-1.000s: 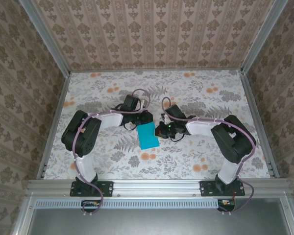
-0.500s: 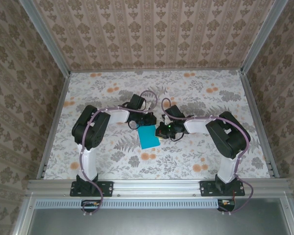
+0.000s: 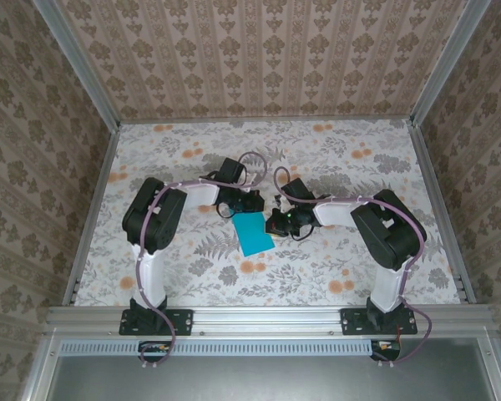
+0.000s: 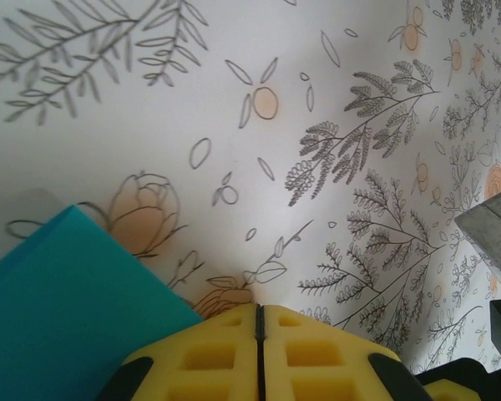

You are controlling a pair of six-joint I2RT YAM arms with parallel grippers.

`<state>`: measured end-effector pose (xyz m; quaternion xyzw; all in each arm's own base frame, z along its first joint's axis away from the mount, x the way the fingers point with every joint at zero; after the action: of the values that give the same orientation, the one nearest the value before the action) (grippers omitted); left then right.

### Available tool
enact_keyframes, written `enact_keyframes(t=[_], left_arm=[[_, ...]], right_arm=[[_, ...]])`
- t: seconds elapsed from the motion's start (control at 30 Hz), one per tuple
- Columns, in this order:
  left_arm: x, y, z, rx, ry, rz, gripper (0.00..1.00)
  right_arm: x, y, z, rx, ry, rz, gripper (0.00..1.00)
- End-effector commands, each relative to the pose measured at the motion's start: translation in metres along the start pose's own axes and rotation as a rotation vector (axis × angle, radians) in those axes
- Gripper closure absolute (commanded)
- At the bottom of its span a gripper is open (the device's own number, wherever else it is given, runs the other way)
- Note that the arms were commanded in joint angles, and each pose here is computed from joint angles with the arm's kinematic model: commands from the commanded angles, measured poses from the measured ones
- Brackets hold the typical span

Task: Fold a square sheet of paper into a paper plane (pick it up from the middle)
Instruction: First fold in half a square sheet of paper at the center of the table.

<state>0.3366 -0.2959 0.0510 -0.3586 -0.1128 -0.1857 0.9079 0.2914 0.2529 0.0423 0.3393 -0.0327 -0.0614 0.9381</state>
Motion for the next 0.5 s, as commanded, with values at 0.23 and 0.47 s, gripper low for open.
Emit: enact_keyframes(t=[0.23, 0.47], left_arm=[[0.022, 0.048, 0.003, 0.125, -0.019, 0.039, 0.92], [0.020, 0.058, 0.005, 0.138, -0.027, 0.052, 0.92]], right_arm=[[-0.055, -0.065, -0.003, -0.223, 0.188, -0.110, 1.00], [-0.055, -0.064, -0.002, -0.217, 0.187, -0.113, 1.00]])
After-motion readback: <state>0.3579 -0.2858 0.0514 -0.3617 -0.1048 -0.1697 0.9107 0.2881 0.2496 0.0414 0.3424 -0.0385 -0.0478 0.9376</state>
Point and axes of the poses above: each hand's point on the last joint's axis, 136 mm out from that joint toward the fingers, its own z axis back along the fingers, its own y axis along the line the jaws close on, x = y × z, the point moved 4 cm from there along z, back along the fingers, and after that the axes turned 4 degrees about -z, right-handed, at the moved point
